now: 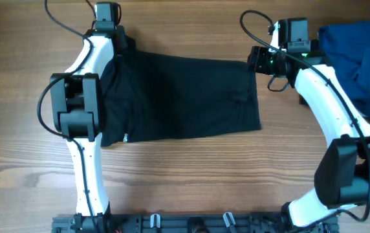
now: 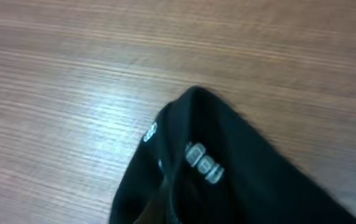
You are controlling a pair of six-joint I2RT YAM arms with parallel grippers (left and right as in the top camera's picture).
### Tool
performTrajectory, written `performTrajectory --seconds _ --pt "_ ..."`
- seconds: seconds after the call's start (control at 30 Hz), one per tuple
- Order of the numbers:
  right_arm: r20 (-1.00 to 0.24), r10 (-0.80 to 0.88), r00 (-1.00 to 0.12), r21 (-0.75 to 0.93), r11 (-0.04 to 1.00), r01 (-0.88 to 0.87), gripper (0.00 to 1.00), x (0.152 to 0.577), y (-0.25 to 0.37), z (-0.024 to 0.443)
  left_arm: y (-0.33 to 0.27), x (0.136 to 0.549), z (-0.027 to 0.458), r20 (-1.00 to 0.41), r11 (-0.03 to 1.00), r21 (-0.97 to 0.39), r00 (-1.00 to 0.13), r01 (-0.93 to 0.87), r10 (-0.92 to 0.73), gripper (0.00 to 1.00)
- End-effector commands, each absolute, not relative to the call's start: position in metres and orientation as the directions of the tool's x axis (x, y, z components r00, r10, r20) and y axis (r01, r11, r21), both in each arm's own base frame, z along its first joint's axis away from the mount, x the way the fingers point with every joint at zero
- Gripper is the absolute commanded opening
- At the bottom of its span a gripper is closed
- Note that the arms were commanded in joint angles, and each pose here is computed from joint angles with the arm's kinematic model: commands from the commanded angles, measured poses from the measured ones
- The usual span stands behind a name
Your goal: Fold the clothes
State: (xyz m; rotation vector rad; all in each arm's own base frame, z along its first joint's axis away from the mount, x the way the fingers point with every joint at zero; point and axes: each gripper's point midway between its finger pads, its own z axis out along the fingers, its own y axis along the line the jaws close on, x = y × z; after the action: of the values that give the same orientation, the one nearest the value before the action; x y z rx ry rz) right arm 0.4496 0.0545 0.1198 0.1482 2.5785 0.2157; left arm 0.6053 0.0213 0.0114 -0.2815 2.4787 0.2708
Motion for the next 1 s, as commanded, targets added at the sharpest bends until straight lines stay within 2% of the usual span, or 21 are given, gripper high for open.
performTrajectory --seconds 0.0,0.23,0.57,0.67,0.7,0.73,0.77,0.87,0.93,0.97 --pt "-0.492 0.135 -0.86 0.204 0.978 0.036 0.75 0.456 0.061 0.101 0.036 0.6 0.071 -0.654 0.922 0.099 -0.723 -0.373 -0.222 0.04" --pt "-0.49 0.128 -0.862 0.207 0.978 0.027 0.75 0.475 0.064 0.065 0.021 0.585 0.071 -0.609 0.929 0.114 -0.763 -0.353 -0.215 0.04" --pt "-0.482 0.086 -0.872 0.202 0.979 -0.016 0.75 0.49 0.082 0.012 0.016 0.586 0.071 -0.609 0.932 0.114 -0.765 -0.345 -0.209 0.04" --pt "-0.496 0.093 -0.863 0.183 0.983 0.001 0.71 0.495 0.082 0.007 0.016 0.586 0.071 -0.609 0.932 0.114 -0.765 -0.344 -0.209 0.04" --pt "-0.5 0.092 -0.861 0.178 0.984 0.002 0.66 0.497 0.082 0.004 0.016 0.586 0.071 -0.609 0.932 0.114 -0.765 -0.344 -0.209 0.04" --pt "-0.503 0.092 -0.86 0.178 0.984 0.001 0.57 0.498 0.083 0.002 0.016 0.586 0.071 -0.609 0.932 0.114 -0.765 -0.344 -0.209 0.04" --pt "-0.501 0.091 -0.861 0.178 0.984 0.001 0.52 0.498 0.083 -0.001 0.016 0.586 0.071 -0.609 0.932 0.114 -0.765 -0.344 -0.209 0.04" --pt "-0.49 0.09 -0.867 0.176 0.984 0.003 0.3 0.497 0.083 -0.009 0.016 0.586 0.071 -0.609 0.932 0.114 -0.765 -0.344 -0.209 0.04" --pt "-0.497 0.093 -0.863 0.172 0.985 0.008 0.08 0.499 0.082 -0.008 0.016 0.586 0.071 -0.609 0.932 0.115 -0.765 -0.345 -0.208 0.04" --pt "-0.505 0.095 -0.858 0.173 0.985 0.007 0.05 0.501 0.082 -0.004 0.016 0.586 0.072 -0.61 0.931 0.115 -0.764 -0.345 -0.208 0.04"
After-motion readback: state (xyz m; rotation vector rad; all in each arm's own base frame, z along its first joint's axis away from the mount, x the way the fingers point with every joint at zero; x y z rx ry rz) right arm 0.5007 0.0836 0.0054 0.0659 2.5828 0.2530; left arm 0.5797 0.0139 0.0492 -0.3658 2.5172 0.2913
